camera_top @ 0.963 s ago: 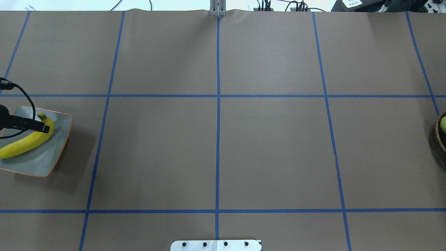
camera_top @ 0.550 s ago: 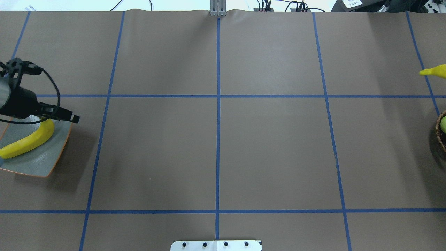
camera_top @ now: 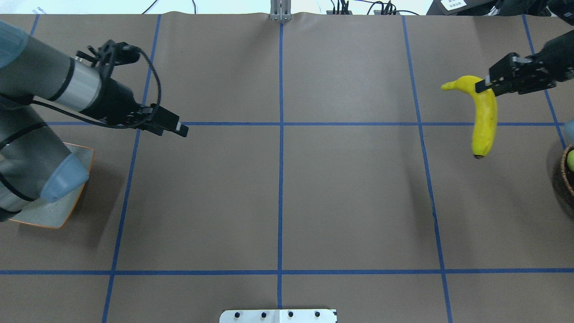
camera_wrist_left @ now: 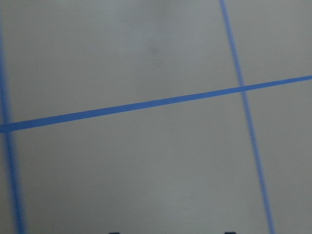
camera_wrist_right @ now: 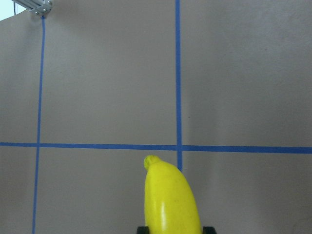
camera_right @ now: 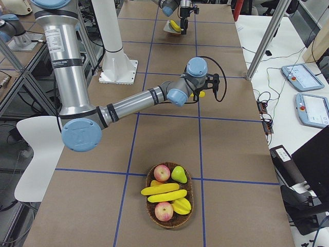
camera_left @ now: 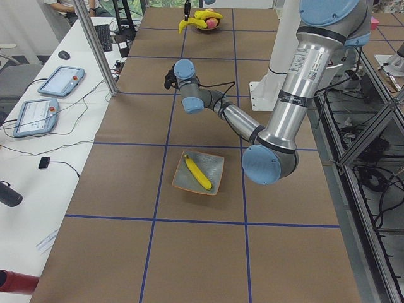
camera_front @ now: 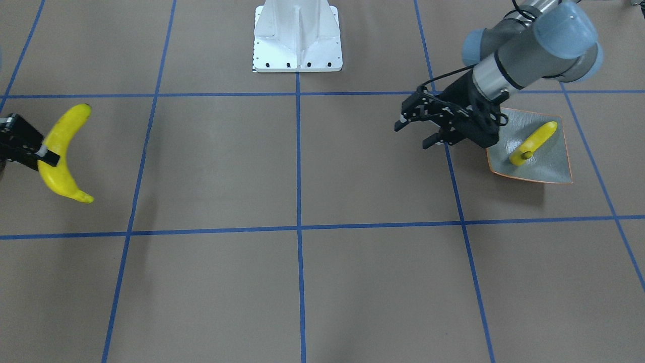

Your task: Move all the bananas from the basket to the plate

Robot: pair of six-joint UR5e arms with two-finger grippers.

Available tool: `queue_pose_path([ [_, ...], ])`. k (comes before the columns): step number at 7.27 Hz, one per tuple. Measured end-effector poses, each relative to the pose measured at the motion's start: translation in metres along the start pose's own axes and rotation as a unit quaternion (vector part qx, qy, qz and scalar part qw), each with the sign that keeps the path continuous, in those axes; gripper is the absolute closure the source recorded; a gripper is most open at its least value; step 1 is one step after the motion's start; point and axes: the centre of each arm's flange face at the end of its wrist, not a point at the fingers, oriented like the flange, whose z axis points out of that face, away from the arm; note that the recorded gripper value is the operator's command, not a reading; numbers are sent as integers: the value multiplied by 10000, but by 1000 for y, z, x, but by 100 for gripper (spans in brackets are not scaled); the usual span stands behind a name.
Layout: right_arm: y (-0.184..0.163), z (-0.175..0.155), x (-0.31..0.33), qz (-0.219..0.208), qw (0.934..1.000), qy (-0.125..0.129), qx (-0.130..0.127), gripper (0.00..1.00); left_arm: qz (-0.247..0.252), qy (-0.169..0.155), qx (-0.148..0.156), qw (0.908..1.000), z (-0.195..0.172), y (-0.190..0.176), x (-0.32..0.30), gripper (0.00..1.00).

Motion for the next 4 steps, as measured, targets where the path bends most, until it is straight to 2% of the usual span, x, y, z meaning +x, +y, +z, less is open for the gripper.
queue_pose_path([
  [1,11,28,-41,160,9999,-4,44,100,26,197,-82,9998,18,-8,37,1],
  [2,23,52,-76,302,9995,-38,62,100,9,369,-126,9992,34,-13,74,1],
  [4,47,92,-133,482,9987,-138,100,100,-54,566,22,9984,70,-8,143,1],
])
